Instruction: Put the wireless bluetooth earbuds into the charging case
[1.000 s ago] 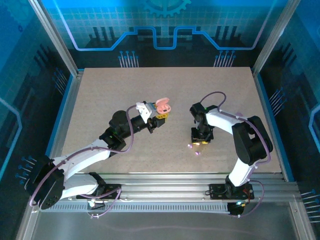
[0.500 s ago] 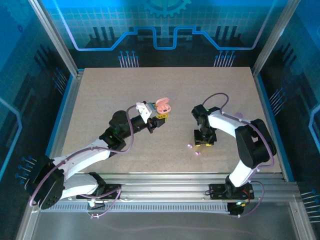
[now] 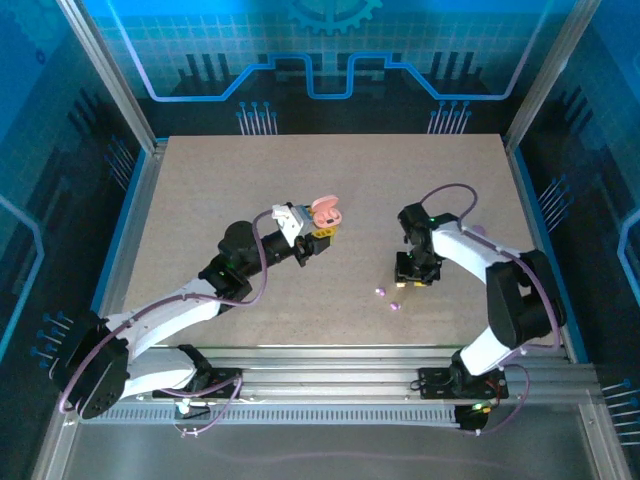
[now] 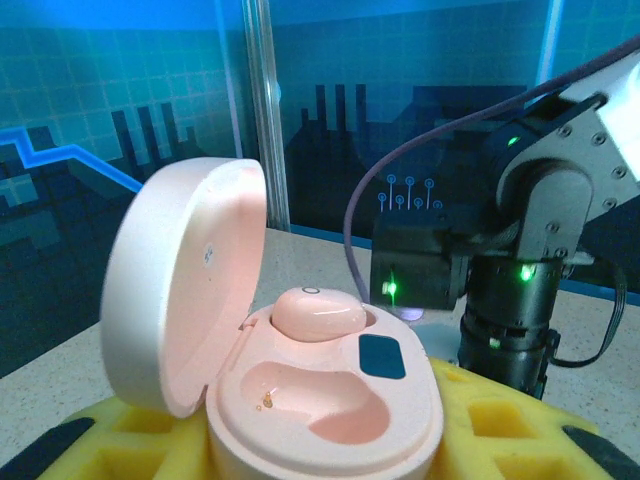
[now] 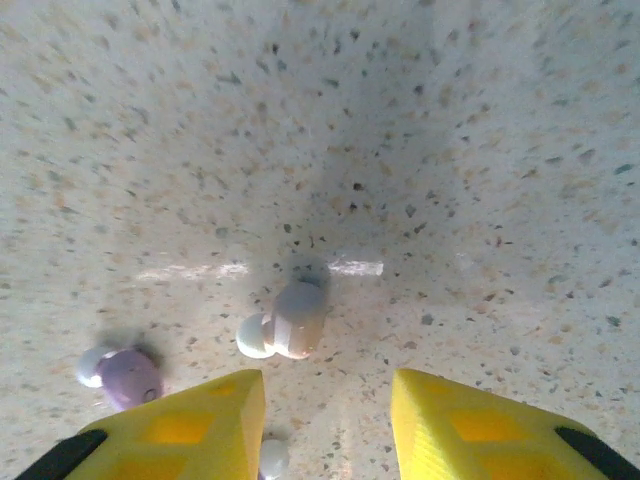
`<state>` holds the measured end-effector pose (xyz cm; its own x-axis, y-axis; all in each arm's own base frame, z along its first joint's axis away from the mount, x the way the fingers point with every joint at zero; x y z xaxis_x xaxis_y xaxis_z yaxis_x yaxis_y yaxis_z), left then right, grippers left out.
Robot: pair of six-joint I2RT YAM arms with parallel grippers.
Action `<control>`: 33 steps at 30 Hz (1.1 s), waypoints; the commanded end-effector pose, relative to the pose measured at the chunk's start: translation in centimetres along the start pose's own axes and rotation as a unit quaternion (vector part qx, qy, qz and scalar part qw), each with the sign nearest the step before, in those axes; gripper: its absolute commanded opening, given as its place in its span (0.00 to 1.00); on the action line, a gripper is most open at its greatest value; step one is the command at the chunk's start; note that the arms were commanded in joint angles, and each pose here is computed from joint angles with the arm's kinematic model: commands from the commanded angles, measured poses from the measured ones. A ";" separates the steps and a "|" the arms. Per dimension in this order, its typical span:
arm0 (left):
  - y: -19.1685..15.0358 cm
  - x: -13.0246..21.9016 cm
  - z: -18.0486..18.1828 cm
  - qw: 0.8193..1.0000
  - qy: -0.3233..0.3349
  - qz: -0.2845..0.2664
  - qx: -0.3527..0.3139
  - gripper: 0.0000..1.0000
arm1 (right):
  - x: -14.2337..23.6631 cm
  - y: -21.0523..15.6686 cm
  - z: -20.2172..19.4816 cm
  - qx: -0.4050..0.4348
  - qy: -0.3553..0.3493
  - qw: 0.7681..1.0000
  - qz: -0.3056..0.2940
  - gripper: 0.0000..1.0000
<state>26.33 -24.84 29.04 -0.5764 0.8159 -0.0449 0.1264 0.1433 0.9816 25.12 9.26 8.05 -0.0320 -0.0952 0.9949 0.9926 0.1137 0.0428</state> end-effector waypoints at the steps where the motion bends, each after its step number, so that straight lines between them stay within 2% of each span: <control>1: 0.7 -0.1 -0.4 1.000 -0.008 -0.013 -0.007 0.37 | 0.3 0.3 0.4 -0.016 0.069 0.997 -0.023 0.40; 8: 0.8 0.0 -0.4 1.000 -0.007 -0.013 -0.008 0.37 | -1.9 0.0 0.2 -0.073 0.138 0.988 -0.008 0.40; 16: 0.8 0.1 -0.4 1.000 -0.004 -0.012 -0.009 0.37 | -2.9 -0.2 0.0 -0.081 0.133 0.988 -0.001 0.41; 23: 0.7 0.1 -0.4 1.000 -0.005 -0.012 -0.007 0.37 | -2.7 0.7 0.7 -0.061 0.155 0.986 -0.016 0.35; 33: 0.6 0.1 -0.4 1.000 -0.005 -0.010 -0.006 0.37 | -2.5 1.6 1.0 -0.037 0.148 0.988 -0.021 0.37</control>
<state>26.33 -24.84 29.04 -0.5764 0.8159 -0.0449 0.1267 0.1435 0.9815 25.91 10.07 5.58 -0.0423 -0.3663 0.9295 0.9990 0.0007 0.0457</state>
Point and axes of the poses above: each hand's point on the last joint's axis, 136 mm out from that joint toward the fingers, its own x axis back along the fingers, its own z axis along the line the jaws close on, y = z × x, the point moved 4 cm from there along x, back along the fingers, and after that the axes turned 14 degrees about x, right-handed, at the moved point
